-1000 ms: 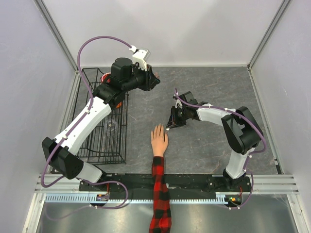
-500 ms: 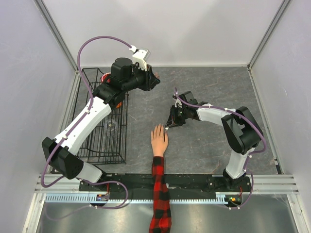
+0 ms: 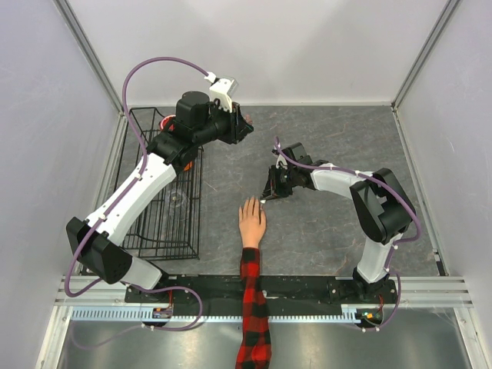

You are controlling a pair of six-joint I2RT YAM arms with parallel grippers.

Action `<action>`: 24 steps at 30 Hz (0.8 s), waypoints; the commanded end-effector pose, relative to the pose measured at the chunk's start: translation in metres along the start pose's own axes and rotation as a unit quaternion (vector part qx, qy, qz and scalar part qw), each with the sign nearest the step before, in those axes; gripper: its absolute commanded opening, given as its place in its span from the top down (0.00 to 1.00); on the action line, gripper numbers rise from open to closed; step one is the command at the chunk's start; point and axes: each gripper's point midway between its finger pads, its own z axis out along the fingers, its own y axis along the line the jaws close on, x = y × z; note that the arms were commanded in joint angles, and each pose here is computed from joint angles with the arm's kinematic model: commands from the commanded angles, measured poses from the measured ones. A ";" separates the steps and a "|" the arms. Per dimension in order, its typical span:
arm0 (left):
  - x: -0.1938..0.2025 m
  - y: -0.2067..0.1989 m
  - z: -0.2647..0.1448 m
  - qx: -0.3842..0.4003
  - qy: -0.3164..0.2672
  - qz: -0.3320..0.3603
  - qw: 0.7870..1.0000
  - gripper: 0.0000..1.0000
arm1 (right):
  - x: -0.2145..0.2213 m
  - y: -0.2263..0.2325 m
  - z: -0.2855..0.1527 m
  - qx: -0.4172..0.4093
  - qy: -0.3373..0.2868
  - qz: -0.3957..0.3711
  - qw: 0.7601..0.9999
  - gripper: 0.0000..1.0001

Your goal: Paint the nails

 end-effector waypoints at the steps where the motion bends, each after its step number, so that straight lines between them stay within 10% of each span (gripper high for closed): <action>1: -0.018 -0.008 -0.012 0.012 -0.027 0.000 1.000 0.98 | -0.007 0.007 0.000 -0.007 -0.006 -0.003 1.000 1.00; 24: -0.018 -0.008 -0.014 0.010 -0.029 0.003 1.000 0.98 | 0.007 0.006 -0.013 -0.004 0.002 -0.005 1.000 1.00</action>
